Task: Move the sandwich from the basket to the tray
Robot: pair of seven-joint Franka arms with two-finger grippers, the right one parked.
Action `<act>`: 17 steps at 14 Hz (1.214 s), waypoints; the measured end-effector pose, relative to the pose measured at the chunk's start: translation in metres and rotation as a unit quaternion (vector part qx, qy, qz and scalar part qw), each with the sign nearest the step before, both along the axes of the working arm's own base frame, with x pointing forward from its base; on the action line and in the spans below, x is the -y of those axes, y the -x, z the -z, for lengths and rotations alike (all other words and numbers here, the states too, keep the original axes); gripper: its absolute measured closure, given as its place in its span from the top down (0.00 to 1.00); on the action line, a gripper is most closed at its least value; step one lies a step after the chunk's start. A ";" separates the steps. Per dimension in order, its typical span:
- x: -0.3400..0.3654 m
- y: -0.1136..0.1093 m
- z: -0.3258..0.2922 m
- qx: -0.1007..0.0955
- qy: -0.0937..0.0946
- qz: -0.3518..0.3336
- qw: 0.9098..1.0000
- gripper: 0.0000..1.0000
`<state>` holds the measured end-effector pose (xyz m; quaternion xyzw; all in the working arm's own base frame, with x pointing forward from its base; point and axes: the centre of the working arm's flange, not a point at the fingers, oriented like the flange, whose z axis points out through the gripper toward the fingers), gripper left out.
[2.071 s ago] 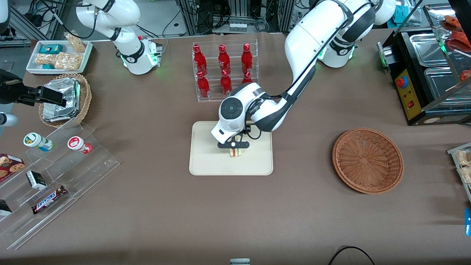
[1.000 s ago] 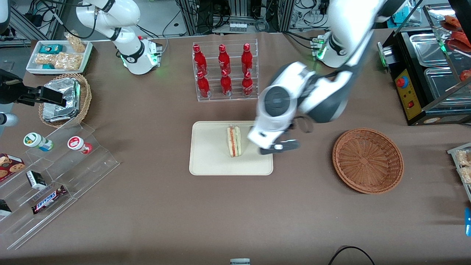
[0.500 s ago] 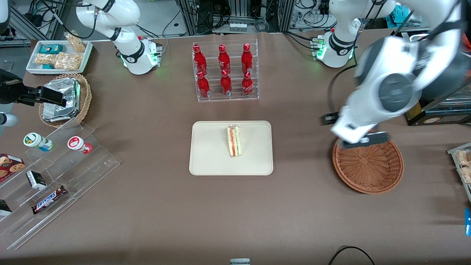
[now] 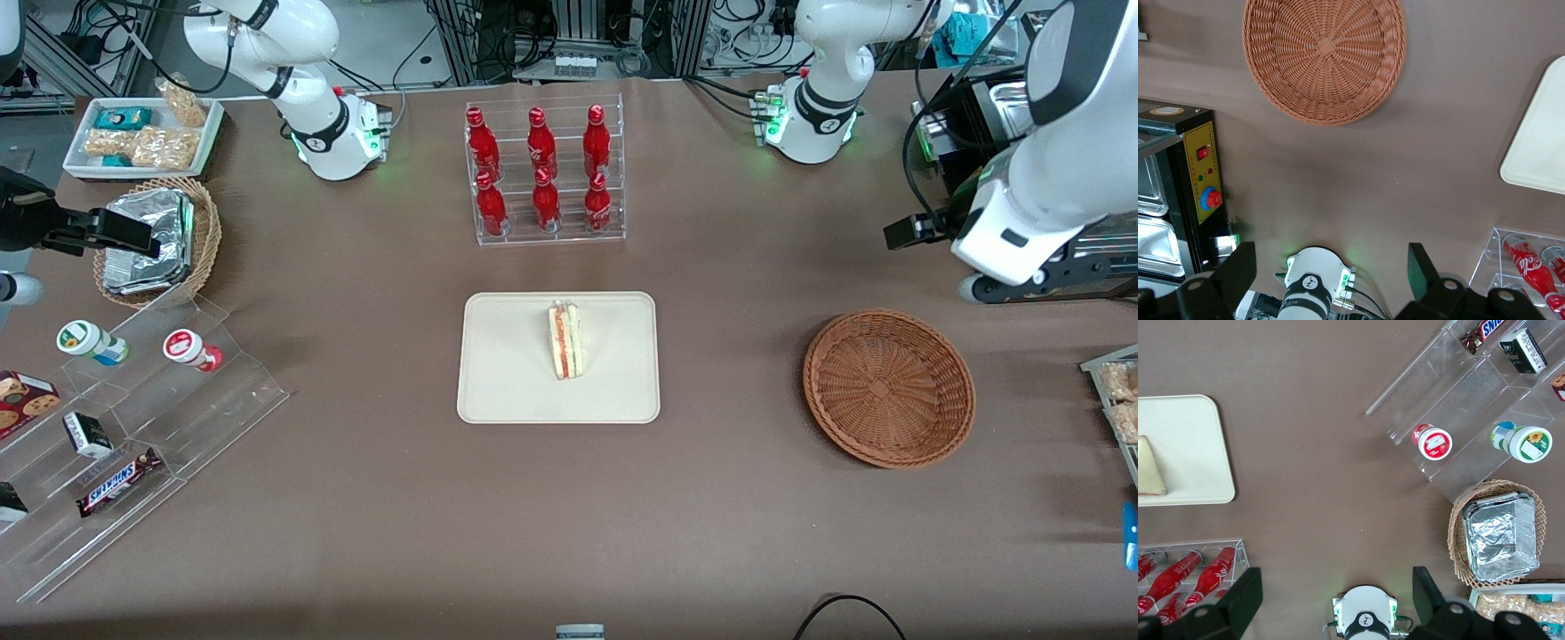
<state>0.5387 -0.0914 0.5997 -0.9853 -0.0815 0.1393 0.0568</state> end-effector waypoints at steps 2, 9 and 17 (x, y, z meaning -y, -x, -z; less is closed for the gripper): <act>0.003 0.001 -0.008 0.006 0.001 0.003 1.000 1.00; 0.000 0.013 -0.024 0.006 -0.002 -0.002 1.000 1.00; 0.008 0.034 -0.006 0.055 -0.003 0.003 0.998 1.00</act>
